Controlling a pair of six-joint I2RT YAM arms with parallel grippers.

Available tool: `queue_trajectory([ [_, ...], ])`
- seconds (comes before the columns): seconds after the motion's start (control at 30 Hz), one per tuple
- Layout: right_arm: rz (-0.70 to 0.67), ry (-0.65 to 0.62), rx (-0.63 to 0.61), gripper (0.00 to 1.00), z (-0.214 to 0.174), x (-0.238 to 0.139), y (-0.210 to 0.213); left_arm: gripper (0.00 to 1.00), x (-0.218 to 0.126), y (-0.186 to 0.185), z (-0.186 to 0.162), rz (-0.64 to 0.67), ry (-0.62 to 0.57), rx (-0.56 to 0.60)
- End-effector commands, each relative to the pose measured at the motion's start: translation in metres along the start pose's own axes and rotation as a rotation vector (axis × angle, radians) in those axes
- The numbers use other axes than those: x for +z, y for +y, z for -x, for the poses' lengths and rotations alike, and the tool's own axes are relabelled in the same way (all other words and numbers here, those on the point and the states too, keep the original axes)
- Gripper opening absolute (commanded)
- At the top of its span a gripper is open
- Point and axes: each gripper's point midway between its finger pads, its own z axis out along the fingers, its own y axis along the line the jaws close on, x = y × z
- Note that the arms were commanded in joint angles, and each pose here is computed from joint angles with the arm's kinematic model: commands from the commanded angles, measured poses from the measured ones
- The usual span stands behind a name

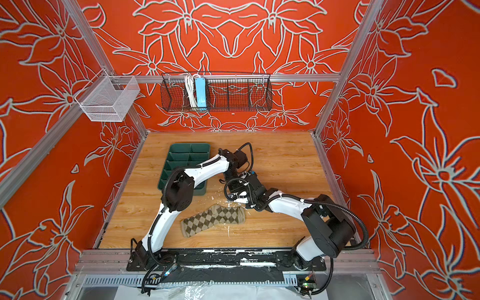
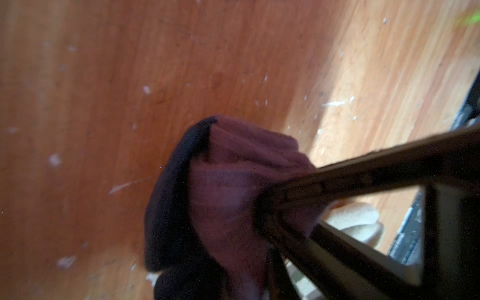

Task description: Roll the socks

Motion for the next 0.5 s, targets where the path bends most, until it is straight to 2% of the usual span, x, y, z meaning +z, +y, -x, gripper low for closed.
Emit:
queue_trajectory([
  [0.0, 0.174, 0.137, 0.037, 0.0, -0.034, 0.008, 0.043, 0.3, -0.049, -0.016, 0.018, 0.063, -0.172, 0.068],
  [0.1, 0.211, 0.127, 0.074, 0.0, -0.032, 0.007, 0.045, 0.38, -0.068, -0.021, 0.01, 0.113, -0.204, 0.09],
  [0.27, 0.305, 0.108, 0.108, 0.0, -0.027, 0.002, 0.053, 0.43, -0.096, -0.019, -0.012, 0.21, -0.232, 0.063],
  [0.37, 0.375, 0.083, 0.138, 0.0, -0.022, -0.007, 0.058, 0.43, -0.124, -0.008, -0.024, 0.359, -0.319, 0.026],
  [0.47, 0.46, 0.042, 0.196, 0.0, -0.016, -0.018, 0.059, 0.43, -0.168, 0.006, -0.037, 0.607, -0.464, -0.025],
])
